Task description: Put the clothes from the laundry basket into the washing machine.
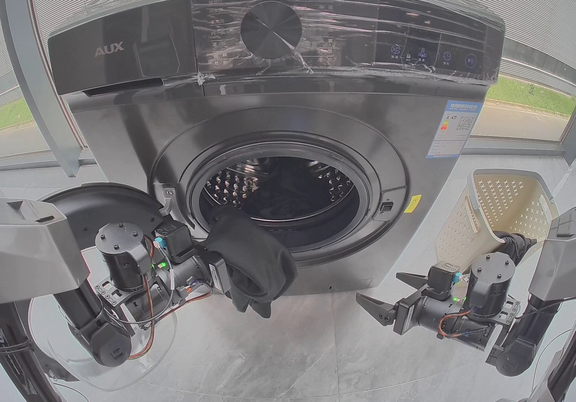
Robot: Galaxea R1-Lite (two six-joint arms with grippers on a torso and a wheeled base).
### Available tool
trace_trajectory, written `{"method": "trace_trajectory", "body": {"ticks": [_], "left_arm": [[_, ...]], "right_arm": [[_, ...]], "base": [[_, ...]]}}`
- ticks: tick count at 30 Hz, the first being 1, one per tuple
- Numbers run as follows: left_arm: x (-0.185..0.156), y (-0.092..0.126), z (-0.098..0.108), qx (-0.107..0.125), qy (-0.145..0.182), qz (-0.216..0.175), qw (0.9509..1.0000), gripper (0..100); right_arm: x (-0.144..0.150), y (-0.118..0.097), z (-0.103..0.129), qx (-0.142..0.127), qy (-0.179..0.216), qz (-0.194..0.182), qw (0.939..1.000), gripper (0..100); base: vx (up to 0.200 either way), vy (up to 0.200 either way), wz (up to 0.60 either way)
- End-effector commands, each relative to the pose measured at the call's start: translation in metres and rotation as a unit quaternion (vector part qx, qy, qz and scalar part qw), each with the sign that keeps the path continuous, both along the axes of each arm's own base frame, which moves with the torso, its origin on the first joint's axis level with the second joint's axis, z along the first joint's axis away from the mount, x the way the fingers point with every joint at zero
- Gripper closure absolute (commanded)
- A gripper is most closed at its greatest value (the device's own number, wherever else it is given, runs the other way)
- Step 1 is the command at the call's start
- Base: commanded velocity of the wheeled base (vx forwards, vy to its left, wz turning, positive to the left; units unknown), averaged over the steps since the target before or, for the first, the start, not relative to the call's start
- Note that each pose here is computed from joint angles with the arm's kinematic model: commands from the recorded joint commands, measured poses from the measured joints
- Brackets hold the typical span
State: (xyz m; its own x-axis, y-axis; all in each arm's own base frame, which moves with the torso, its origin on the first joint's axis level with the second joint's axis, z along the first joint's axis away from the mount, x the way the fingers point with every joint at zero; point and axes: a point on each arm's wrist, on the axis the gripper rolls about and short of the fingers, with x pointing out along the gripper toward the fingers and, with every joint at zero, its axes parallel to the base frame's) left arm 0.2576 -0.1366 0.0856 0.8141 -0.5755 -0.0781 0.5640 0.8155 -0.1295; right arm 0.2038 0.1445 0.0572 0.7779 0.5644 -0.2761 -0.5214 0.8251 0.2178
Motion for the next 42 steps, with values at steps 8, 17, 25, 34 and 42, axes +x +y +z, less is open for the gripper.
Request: {"method": "trace_trajectory", "body": {"ticks": [8,17,25,34,42], "left_arm": [[0.000,-0.001,-0.004,0.002,0.006,-0.002,1.0000,100],[-0.020,-0.015,-0.008,0.013,0.021,-0.032,0.9992,100],[-0.019,-0.038,-0.010,0.008,0.013,-0.061,0.9980,100],[0.020,-0.064,-0.035,0.002,0.009,-0.028,0.9996,100],[0.052,-0.086,-0.043,-0.036,-0.009,0.004,0.9993,100]], "right_arm": [[0.000,0.001,-0.001,-0.001,0.001,0.002,1.0000,0],[-0.027,0.003,0.001,-0.008,0.015,0.046,0.9988,0],[-0.050,0.009,0.005,-0.009,0.017,0.102,0.9946,0],[-0.053,0.011,0.005,-0.013,0.016,0.112,0.9935,0],[-0.053,0.011,0.006,-0.013,0.012,0.111,0.9937,0]], "base": [[0.050,0.000,0.00],[0.022,0.000,0.00],[0.000,0.000,0.00],[0.000,0.000,0.00],[0.000,0.000,0.00]]}}
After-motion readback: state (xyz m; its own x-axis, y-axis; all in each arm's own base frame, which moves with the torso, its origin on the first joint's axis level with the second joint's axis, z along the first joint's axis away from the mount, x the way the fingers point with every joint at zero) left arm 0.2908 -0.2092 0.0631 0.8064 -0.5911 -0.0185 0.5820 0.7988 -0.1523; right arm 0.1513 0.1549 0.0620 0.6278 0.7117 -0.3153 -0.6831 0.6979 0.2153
